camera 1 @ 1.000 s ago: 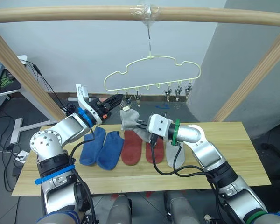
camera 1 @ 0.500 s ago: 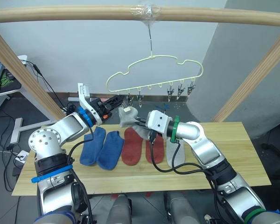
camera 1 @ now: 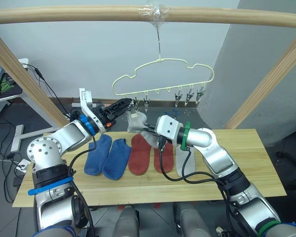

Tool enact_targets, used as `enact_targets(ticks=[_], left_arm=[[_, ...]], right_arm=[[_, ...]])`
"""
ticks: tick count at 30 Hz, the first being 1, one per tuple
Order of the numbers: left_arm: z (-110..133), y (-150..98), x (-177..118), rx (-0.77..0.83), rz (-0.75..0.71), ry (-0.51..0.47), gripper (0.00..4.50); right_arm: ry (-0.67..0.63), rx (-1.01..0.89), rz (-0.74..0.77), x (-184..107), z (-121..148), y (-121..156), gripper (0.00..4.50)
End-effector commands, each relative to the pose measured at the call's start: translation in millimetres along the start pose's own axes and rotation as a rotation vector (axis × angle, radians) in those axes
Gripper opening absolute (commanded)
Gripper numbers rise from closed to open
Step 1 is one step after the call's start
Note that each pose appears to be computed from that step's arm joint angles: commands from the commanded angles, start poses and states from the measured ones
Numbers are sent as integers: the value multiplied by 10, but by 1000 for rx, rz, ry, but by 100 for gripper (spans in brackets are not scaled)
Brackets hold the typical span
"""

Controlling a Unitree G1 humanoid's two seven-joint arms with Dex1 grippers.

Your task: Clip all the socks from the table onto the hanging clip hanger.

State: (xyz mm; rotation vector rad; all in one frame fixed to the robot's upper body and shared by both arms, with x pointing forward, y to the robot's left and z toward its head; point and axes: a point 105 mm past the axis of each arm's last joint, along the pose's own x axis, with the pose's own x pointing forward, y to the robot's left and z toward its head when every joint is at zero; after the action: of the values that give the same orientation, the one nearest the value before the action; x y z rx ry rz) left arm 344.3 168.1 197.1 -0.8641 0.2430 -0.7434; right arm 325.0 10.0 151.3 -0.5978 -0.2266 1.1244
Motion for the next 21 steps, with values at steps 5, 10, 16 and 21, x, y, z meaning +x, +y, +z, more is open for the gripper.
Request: enact_targets(ticks=[5, 10, 16, 21], left_arm=[[160, -67, -459, 68, 40, -46, 447], [209, -4, -645, 138, 138, -34, 449], [74, -133, -595, 266, 123, 55, 450], [-120, -56, -470, 451, 204, 117, 450]], right_arm=[[-59, 94, -37, 147, 48, -45, 0], [-100, 376, -37, 311, 39, -34, 24], [-73, 534, -36, 311, -46, -54, 211], [-5, 537, -67, 93, -254, -75, 388]])
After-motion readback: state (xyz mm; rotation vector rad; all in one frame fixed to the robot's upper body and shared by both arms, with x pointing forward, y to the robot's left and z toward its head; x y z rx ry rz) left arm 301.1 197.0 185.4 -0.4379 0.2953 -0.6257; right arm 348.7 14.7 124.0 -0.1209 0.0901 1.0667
